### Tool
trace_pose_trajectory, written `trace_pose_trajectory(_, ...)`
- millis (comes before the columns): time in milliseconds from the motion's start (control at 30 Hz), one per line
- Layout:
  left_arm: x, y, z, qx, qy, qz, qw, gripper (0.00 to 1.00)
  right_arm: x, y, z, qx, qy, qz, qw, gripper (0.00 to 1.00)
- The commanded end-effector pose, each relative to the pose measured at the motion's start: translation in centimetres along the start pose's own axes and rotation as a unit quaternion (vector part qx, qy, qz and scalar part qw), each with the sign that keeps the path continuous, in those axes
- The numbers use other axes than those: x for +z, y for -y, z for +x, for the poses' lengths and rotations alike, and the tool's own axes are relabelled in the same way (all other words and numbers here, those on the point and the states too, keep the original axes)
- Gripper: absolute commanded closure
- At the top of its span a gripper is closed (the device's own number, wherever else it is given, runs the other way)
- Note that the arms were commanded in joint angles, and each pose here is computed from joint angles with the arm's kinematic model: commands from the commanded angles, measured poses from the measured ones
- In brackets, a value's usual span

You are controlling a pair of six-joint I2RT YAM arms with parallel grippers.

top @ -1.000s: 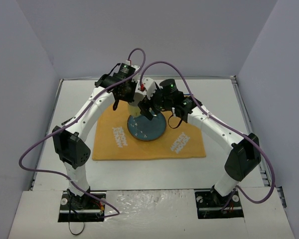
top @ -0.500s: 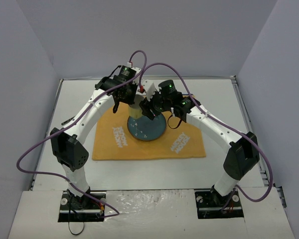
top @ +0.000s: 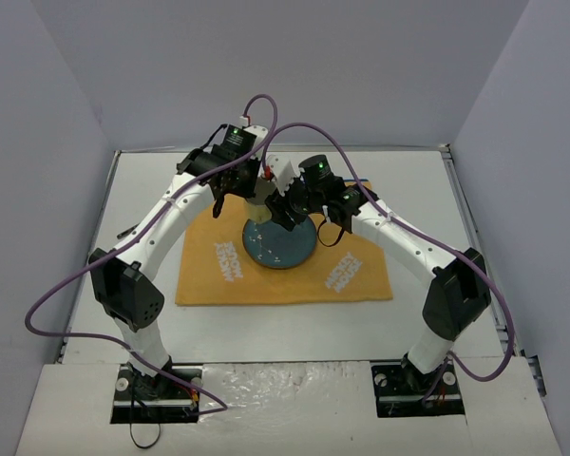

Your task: Set the dinner table for one person

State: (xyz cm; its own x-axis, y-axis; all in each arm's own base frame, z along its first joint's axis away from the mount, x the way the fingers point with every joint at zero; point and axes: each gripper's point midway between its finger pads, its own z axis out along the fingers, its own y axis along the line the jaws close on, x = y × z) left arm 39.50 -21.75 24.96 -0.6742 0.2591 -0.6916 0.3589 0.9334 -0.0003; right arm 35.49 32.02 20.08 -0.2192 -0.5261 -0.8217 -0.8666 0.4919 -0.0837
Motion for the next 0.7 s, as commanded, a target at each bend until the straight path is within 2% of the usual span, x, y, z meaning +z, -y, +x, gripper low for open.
trace_pose_trajectory(0, -4.8, 0.9, -5.25, -0.015, 0.114, 0.029, 0.993, 1.0, -1.02, 0.15, -2.26, -0.015, 0.032, 0.011, 0.999, 0.51)
trace_pose_trajectory(300, -4.37, 1.38, -4.75, -0.012, 0.107, 0.042, 0.993, 1.0, -1.38, 0.36, -2.78, -0.017, 0.038, 0.018, 0.999, 0.62)
trace_pose_trajectory(433, -4.38, 1.58, -4.6, -0.012, 0.107, 0.048, 0.993, 1.0, -1.58, 0.68, -2.96, -0.018, 0.038, 0.026, 0.999, 0.73)
trace_pose_trajectory(600, -4.55, 1.53, -4.76, -0.01, 0.111, 0.047, 0.993, 1.0, -1.46, 0.77, -2.46, -0.015, 0.031, 0.032, 0.999, 0.99)
trace_pose_trajectory(667, -4.39, 1.28, -4.61, -0.009, 0.108, 0.04, 0.993, 0.95, -1.58, 0.97, -2.52, -0.015, 0.032, 0.037, 0.999, 1.0)
